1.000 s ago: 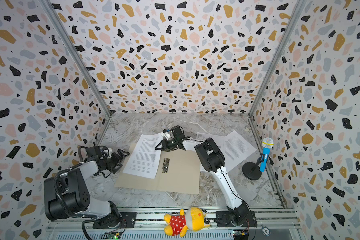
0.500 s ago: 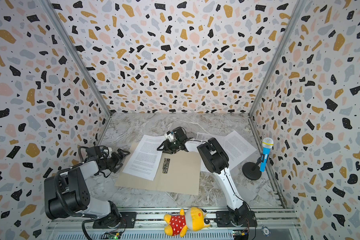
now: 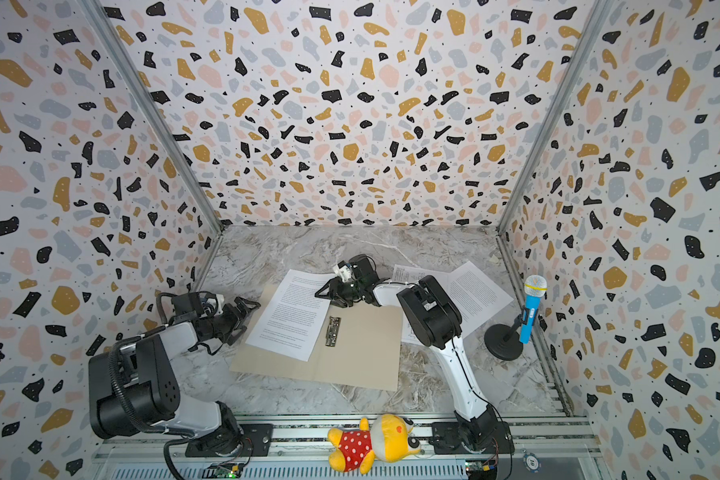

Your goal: Put the files into the folder

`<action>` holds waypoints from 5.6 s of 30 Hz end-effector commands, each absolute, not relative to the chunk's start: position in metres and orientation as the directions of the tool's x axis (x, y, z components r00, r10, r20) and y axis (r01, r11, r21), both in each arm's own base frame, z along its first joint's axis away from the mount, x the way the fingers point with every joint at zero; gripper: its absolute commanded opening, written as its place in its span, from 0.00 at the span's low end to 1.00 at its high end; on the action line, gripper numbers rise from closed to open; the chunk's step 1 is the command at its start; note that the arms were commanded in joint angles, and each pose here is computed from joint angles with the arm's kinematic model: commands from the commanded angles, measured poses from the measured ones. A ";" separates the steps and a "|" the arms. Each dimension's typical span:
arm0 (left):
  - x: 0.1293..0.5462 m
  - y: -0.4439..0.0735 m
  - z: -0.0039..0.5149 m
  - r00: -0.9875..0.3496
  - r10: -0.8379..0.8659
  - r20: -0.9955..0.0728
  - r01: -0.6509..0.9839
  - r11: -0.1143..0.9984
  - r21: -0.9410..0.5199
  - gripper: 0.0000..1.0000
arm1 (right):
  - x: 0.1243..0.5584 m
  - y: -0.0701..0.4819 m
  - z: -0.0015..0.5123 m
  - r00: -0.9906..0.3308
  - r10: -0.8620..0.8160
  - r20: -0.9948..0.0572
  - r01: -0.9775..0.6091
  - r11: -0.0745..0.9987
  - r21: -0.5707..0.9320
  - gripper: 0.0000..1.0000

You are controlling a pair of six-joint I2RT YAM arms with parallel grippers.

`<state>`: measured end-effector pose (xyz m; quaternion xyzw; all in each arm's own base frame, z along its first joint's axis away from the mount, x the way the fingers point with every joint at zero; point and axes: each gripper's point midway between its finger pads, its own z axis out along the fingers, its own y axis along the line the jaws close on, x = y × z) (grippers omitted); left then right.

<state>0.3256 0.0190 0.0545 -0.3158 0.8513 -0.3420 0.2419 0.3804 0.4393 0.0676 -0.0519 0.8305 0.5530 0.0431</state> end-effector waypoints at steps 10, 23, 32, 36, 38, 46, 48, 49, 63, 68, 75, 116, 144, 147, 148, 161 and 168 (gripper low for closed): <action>0.324 0.015 0.056 -0.670 -0.720 -0.181 -0.366 0.532 -0.764 0.99 | 0.371 0.440 0.100 -0.988 0.001 -0.152 -0.139 0.395 0.908 0.45; 0.317 0.012 0.051 -0.673 -0.721 -0.166 -0.378 0.529 -0.760 0.98 | 0.359 0.441 0.095 -0.986 0.094 -0.140 -0.085 0.443 0.892 0.42; 0.315 0.011 0.051 -0.676 -0.718 -0.164 -0.377 0.529 -0.761 0.98 | 0.354 0.444 0.093 -0.981 0.123 -0.147 -0.081 0.427 0.901 0.26; 0.316 0.011 0.052 -0.676 -0.719 -0.165 -0.375 0.528 -0.762 0.98 | 0.355 0.445 0.091 -0.976 0.128 -0.176 -0.108 0.416 0.903 0.13; 0.316 0.011 0.052 -0.675 -0.719 -0.167 -0.375 0.528 -0.762 0.98 | 0.356 0.447 0.094 -0.971 0.115 -0.212 -0.149 0.403 0.903 0.08; 0.316 0.011 0.052 -0.678 -0.717 -0.162 -0.376 0.528 -0.761 0.98 | 0.352 0.464 0.103 -0.940 -0.033 -0.340 -0.329 0.350 0.877 0.00; 0.316 0.011 0.052 -0.677 -0.718 -0.161 -0.377 0.528 -0.761 0.98 | 0.349 0.467 0.106 -0.932 -0.065 -0.357 -0.358 0.329 0.874 0.00; 0.316 0.011 0.051 -0.678 -0.718 -0.158 -0.380 0.526 -0.761 0.98 | 0.347 0.467 0.107 -0.929 -0.077 -0.363 -0.367 0.322 0.873 0.00; 0.318 0.011 0.049 -0.679 -0.719 -0.150 -0.382 0.520 -0.764 0.98 | 0.339 0.461 0.109 -0.904 -0.173 -0.390 -0.425 0.288 0.858 0.00; 0.319 0.011 0.049 -0.678 -0.719 -0.149 -0.382 0.518 -0.765 0.98 | 0.335 0.462 0.110 -0.905 -0.195 -0.379 -0.421 0.262 0.869 0.00; 0.319 0.011 0.049 -0.680 -0.718 -0.150 -0.381 0.520 -0.765 0.98 | 0.330 0.466 0.108 -0.904 -0.225 -0.362 -0.411 0.229 0.883 0.00; 0.319 0.010 0.048 -0.679 -0.720 -0.141 -0.383 0.512 -0.769 0.98 | 0.339 0.447 0.040 -0.985 -0.110 -0.134 -0.172 0.501 0.848 0.27; 0.320 0.009 0.045 -0.679 -0.723 -0.129 -0.386 0.501 -0.775 0.98 | 0.321 0.465 0.069 -0.934 -0.273 -0.232 -0.317 0.326 0.891 0.00; 0.319 0.009 0.045 -0.679 -0.722 -0.128 -0.386 0.500 -0.775 0.98 | 0.321 0.469 0.066 -0.938 -0.264 -0.223 -0.305 0.332 0.893 0.00; 0.320 0.009 0.045 -0.680 -0.722 -0.128 -0.385 0.500 -0.775 0.98 | 0.321 0.469 0.066 -0.941 -0.257 -0.222 -0.301 0.333 0.894 0.00; 0.319 0.009 0.044 -0.680 -0.723 -0.124 -0.389 0.499 -0.774 0.98 | 0.318 0.473 0.063 -0.964 -0.193 -0.182 -0.242 0.353 0.904 0.00; 0.319 0.009 0.044 -0.679 -0.724 -0.124 -0.389 0.497 -0.775 0.98 | 0.309 0.475 0.061 -0.973 -0.179 -0.148 -0.205 0.364 0.908 0.00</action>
